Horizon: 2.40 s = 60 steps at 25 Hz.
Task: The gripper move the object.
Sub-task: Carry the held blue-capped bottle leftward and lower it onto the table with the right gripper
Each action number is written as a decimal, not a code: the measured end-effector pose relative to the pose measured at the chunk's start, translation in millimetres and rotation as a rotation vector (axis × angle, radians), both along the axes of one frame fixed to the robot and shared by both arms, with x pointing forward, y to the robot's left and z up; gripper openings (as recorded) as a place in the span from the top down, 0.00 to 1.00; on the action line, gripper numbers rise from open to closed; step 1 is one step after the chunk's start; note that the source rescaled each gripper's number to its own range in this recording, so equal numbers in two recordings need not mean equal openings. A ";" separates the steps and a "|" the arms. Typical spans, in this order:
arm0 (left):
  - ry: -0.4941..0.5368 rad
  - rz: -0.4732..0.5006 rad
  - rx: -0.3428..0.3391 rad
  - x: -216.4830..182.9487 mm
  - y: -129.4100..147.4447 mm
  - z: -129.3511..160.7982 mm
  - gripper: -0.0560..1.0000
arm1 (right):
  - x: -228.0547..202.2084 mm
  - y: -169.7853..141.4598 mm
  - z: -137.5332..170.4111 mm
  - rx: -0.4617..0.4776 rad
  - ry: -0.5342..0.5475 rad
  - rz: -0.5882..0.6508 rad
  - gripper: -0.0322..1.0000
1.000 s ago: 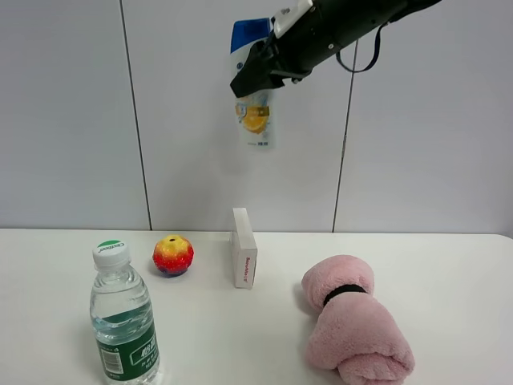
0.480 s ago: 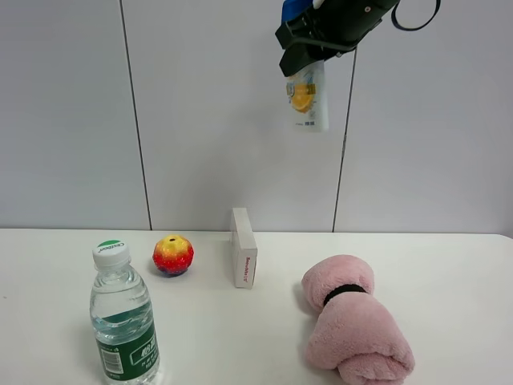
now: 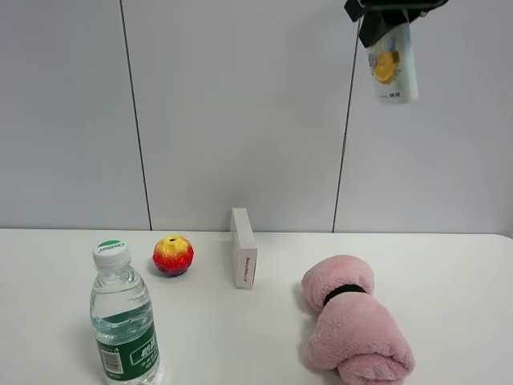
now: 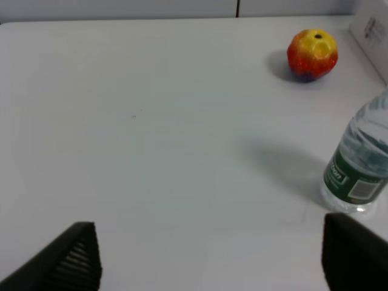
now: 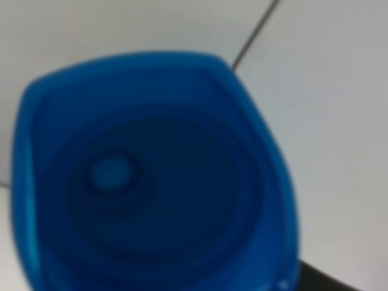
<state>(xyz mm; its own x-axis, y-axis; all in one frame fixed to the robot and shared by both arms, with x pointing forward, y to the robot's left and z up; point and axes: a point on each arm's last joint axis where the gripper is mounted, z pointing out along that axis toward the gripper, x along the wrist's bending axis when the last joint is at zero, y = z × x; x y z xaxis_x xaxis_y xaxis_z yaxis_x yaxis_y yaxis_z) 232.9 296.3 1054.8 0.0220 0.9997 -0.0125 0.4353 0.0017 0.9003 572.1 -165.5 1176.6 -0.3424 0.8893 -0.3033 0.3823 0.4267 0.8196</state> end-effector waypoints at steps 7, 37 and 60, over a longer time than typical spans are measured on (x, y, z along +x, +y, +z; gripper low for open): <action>0.000 0.000 0.000 0.0 0.0 0.0 0.00 | -10.7 -33.3 -82.8 0.258 -0.049 -0.040 0.97; 0.000 0.000 0.000 0.0 0.0 0.0 0.00 | 63.9 -22.8 -257.9 0.292 -0.103 -0.019 0.97; 0.000 0.000 0.000 0.0 0.0 0.0 0.00 | 73.6 -10.5 -288.9 0.398 -0.076 -0.022 0.97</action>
<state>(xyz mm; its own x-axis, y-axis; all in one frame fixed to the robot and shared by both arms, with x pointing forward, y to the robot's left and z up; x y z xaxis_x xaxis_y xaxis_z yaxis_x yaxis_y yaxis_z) 232.9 296.3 1054.8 0.0220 0.9997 -0.0125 0.4353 0.0017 0.9003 645.7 -176.1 887.7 -0.3116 0.9493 0.0422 0.3194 0.0628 0.9455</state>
